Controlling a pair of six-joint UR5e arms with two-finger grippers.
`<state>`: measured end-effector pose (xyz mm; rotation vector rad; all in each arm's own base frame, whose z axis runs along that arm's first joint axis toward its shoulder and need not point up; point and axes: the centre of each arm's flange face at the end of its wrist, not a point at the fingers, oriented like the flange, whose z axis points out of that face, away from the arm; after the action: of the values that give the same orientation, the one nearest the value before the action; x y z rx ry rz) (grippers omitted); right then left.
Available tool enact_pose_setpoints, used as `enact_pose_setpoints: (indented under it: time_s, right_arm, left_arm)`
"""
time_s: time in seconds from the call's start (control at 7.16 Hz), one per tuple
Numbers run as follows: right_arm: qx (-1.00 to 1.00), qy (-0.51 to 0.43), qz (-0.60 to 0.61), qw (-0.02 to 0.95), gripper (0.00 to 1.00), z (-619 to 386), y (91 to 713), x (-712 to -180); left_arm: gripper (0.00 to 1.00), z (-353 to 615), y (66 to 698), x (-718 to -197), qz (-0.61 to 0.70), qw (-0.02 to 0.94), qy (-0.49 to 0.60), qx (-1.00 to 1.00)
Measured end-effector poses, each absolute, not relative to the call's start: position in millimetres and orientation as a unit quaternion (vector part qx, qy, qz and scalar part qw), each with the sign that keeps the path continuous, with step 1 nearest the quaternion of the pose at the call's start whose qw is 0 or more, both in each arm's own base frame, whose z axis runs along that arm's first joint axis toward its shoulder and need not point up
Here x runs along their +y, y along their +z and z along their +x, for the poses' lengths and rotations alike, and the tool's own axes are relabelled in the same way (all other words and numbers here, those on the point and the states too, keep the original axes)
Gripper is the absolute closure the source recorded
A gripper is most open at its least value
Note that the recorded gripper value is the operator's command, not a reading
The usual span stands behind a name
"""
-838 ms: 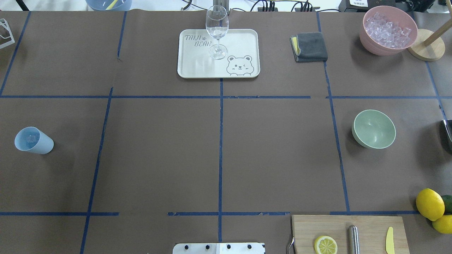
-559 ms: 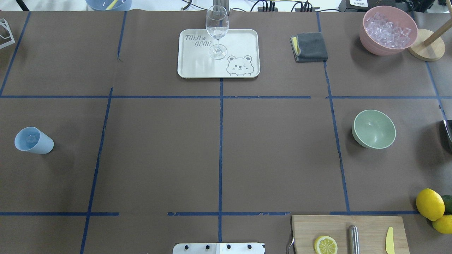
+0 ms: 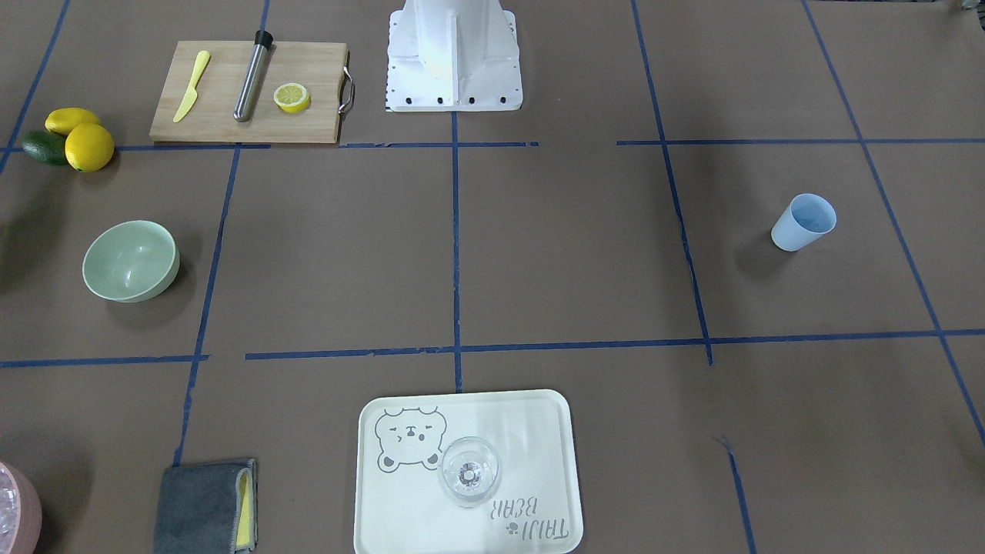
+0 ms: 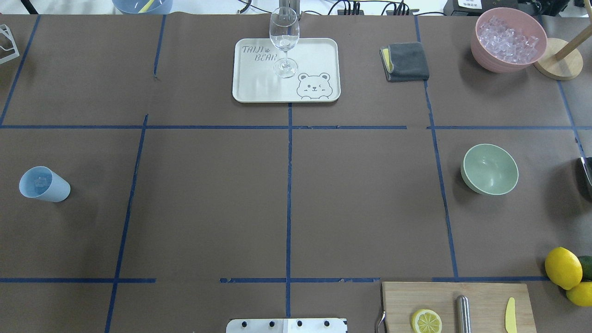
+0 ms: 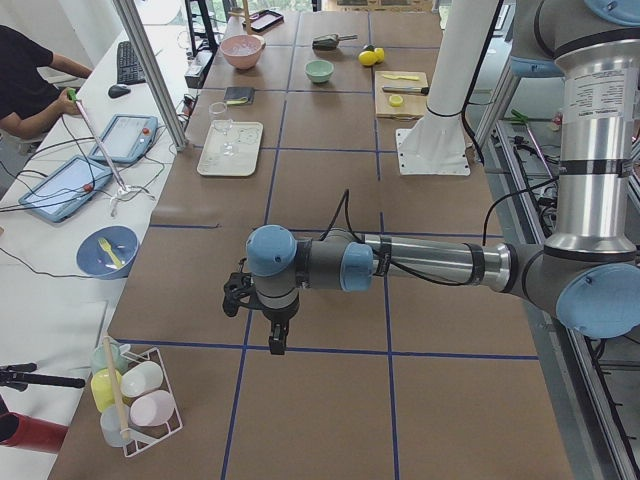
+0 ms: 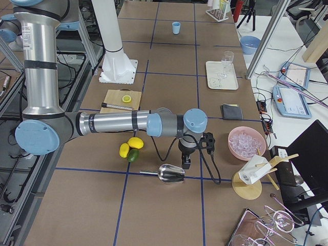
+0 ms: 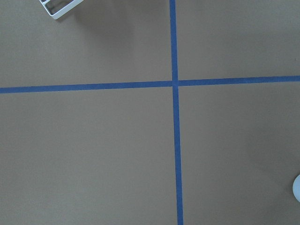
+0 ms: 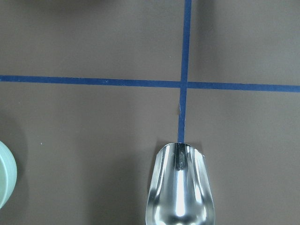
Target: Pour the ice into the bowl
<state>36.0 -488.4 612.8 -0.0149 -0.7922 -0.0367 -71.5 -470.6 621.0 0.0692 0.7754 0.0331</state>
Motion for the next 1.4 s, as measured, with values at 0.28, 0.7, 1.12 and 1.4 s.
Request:
enact_pose_setpoints:
  time_s: [0.28,0.7,1.12,1.4]
  right_arm:
    - [-0.387,-0.018,-0.005,0.922,0.00,34,612,-488]
    - [-0.428,-0.056,-0.006,0.902,0.00,-8,592,-490]
    - [-0.439,-0.063,-0.019,0.896,0.00,-97,558,-484]
    - [-0.430,-0.014,-0.009,0.903,0.07,-159,544,-473]
  left_arm:
    - [0.00,-70,618,-473,0.048,0.925,0.021,0.376]
    - [0.00,-69,617,-474,0.051,0.925,0.021,0.376]
    - [0.00,-69,613,-474,0.055,0.924,0.023,0.377]
    - [0.00,-69,611,-474,0.058,0.924,0.025,0.377]
